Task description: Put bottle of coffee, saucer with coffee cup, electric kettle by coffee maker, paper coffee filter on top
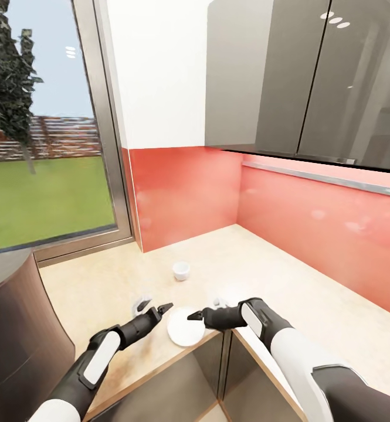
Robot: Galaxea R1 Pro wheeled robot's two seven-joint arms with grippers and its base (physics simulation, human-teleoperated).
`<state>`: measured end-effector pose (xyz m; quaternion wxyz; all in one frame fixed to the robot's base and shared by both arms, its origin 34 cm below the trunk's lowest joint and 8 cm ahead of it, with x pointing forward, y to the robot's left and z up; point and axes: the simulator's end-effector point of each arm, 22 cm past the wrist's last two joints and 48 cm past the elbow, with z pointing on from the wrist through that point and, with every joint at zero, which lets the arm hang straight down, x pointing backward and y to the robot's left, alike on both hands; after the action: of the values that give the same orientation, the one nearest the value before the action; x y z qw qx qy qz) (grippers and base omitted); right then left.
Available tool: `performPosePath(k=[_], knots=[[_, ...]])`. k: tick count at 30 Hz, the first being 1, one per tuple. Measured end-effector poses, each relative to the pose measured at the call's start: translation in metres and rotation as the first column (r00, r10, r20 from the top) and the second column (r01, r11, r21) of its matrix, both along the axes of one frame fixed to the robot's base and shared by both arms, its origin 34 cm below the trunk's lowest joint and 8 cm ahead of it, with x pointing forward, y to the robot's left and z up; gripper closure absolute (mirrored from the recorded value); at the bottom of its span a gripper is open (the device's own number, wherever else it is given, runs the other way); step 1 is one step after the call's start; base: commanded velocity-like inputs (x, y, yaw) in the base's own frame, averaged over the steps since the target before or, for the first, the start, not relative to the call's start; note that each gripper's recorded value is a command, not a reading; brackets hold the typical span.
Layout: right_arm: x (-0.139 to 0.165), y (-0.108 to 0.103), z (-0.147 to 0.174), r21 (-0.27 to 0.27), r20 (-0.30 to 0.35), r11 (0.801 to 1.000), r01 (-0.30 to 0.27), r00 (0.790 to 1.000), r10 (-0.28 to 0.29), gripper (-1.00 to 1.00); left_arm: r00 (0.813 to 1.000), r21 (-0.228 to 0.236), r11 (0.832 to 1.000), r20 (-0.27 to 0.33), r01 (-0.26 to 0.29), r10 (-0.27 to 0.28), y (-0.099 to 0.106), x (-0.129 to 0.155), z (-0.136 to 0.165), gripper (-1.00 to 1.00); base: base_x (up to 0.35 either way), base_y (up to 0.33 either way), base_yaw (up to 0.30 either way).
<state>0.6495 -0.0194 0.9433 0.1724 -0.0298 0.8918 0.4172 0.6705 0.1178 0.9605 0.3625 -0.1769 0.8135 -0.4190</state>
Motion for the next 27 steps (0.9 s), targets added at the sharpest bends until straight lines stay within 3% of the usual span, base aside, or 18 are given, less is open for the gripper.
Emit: performPosePath(k=[8,13,27], knots=[[-0.003,0.000,-0.003,0.001,-0.013,1.000,0.000,1.000,0.000,-1.00,1.000,-0.012,1.000,0.005,0.002,-0.002,-0.010,0.000,0.002,-1.00,0.000,0.000,0.000],[-0.003,-0.002,-0.005,-0.006,-0.013,1.000,0.000,1.000,0.000,-1.00,0.999,-0.005,1.000,-0.035,-0.029,0.029,-0.009,-0.007,-0.024,-1.00,0.000,0.000,0.000],[-0.003,-0.003,-0.005,-0.006,-0.013,1.000,0.000,1.000,0.000,-1.00,0.999,-0.011,0.999,-0.039,-0.038,0.038,-0.009,-0.008,-0.027,-1.00,0.000,0.000,0.000]])
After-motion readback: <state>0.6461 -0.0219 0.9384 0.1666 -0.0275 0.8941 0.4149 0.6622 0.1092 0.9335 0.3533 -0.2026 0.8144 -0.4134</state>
